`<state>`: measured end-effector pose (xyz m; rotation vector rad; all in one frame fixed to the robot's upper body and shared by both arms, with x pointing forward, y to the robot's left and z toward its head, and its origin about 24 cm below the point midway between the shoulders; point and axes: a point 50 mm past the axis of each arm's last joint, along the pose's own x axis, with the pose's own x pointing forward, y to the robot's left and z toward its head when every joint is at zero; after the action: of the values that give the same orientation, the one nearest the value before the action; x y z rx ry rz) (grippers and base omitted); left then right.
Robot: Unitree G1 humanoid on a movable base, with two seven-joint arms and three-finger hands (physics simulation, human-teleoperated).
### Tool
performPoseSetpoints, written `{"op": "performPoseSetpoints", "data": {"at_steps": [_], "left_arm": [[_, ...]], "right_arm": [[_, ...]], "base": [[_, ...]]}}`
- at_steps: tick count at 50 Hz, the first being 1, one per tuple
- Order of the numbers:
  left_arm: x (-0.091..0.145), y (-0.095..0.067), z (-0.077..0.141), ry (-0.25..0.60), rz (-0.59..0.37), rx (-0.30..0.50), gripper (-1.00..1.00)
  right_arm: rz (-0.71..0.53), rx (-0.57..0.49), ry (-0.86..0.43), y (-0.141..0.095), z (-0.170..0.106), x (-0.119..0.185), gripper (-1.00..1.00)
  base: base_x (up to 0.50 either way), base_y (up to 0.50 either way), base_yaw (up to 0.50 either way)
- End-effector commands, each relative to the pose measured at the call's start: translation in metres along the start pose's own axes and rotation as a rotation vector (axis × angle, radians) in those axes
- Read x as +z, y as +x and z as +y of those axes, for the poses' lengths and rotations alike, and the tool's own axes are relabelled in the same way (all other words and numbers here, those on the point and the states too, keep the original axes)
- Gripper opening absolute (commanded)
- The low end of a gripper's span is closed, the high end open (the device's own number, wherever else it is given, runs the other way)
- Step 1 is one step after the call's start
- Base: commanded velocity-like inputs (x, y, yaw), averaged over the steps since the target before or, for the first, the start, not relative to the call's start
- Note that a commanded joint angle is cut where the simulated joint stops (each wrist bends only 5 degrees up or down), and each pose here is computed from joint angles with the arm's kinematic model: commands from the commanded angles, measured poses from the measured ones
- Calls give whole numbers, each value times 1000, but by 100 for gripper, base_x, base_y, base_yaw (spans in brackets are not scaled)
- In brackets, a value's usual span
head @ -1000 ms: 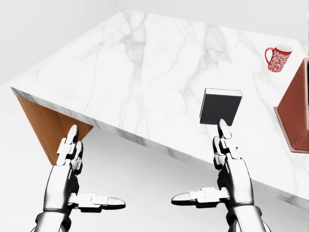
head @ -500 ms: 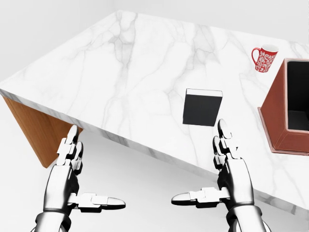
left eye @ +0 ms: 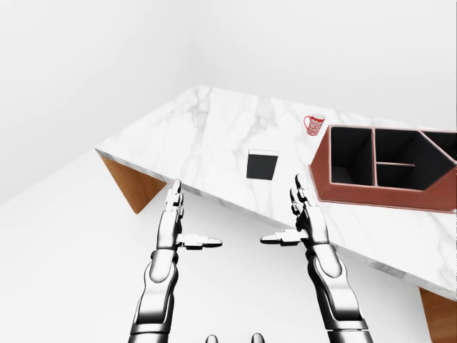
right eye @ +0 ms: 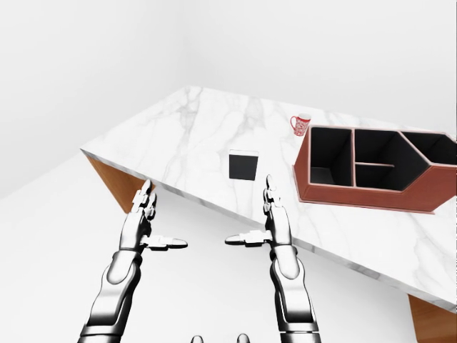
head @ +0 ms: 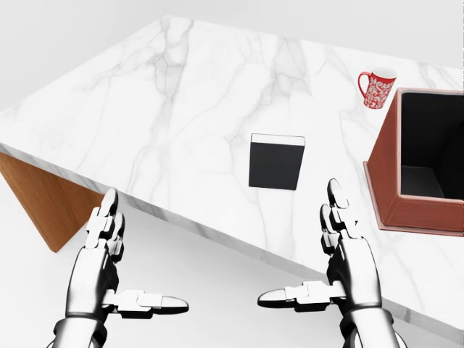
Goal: Pick up the book and place it in the left compartment of the caddy.
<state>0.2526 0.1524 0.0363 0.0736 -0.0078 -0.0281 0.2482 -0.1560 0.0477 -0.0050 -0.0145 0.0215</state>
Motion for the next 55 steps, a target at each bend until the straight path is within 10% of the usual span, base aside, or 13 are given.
{"op": "performPoseSetpoints", "data": {"at_steps": [1,55], "left_arm": [[-1,1,0,0,1,2,100],[2,-1,0,-3,1,2,100]], "right_arm": [[-1,-2,3,1,-1,-1,100],[-1,-2,0,-1,0,2,100]], "base": [[9,-17,0],[9,-17,0]]}}
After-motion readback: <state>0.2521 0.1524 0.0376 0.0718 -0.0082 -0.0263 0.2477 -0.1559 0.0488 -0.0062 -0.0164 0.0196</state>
